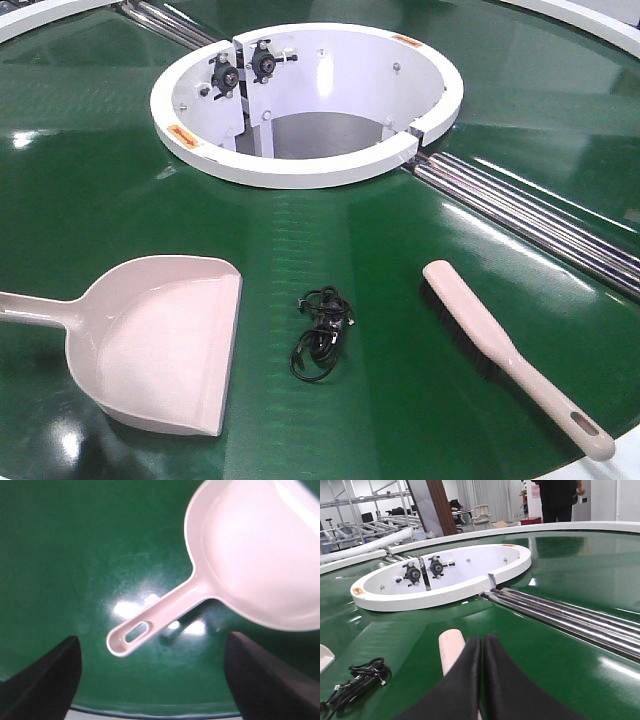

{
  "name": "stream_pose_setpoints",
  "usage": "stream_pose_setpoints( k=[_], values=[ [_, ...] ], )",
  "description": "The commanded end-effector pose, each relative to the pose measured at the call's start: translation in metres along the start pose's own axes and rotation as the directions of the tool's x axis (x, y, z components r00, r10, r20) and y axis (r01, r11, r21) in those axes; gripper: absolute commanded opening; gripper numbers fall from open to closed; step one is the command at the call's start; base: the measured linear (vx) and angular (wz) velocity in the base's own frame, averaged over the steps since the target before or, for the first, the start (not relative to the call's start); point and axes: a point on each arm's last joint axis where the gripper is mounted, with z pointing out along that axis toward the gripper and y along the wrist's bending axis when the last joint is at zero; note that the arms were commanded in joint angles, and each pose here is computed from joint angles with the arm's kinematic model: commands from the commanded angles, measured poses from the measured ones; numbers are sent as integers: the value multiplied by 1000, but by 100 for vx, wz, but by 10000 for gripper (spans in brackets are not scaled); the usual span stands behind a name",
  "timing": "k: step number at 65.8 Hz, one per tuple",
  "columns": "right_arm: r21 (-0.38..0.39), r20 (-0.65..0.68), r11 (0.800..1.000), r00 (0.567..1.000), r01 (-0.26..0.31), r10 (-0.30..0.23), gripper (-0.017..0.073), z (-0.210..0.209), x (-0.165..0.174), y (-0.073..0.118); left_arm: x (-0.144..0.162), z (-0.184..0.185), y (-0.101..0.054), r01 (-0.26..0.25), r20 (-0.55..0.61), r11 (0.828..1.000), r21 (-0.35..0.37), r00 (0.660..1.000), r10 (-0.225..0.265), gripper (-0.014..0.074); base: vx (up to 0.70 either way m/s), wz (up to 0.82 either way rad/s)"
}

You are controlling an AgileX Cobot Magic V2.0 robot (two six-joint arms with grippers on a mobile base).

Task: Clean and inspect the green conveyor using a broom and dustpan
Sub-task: 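Grasp the pink dustpan handle with the left gripper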

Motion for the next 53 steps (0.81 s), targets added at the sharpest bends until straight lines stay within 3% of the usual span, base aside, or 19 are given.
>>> stream_pose_setpoints(
  k=[1,7,13,23,29,42,53],
  values=[
    [-12,66,1000,998,12,-11,-10,0,-3,1,-11,0,8,-132,54,991,-35,990,134,554,0,0],
    [-12,66,1000,998,12,-11,-10,0,-3,1,-15,12,8,-255,59,967,5,965,254,554,0,0],
    [-12,66,1000,998,12,-11,-10,0,-3,1,-18,24,7,-375,80,926,46,925,371,554,0,0],
    [-12,66,1000,998,12,-11,-10,0,-3,1,-16,51,11,-472,19,873,121,880,474,554,0,0],
    [-12,66,1000,998,12,-11,-10,0,-3,1,-13,68,16,-506,-42,850,146,855,517,554,0,0],
    [-12,66,1000,998,12,-11,-10,0,-3,1,-14,95,21,-523,-66,836,166,840,538,554,0,0],
    [-12,66,1000,998,12,-11,-10,0,-3,1,-12,112,21,-560,-69,801,211,809,583,554,0,0]
  ],
)
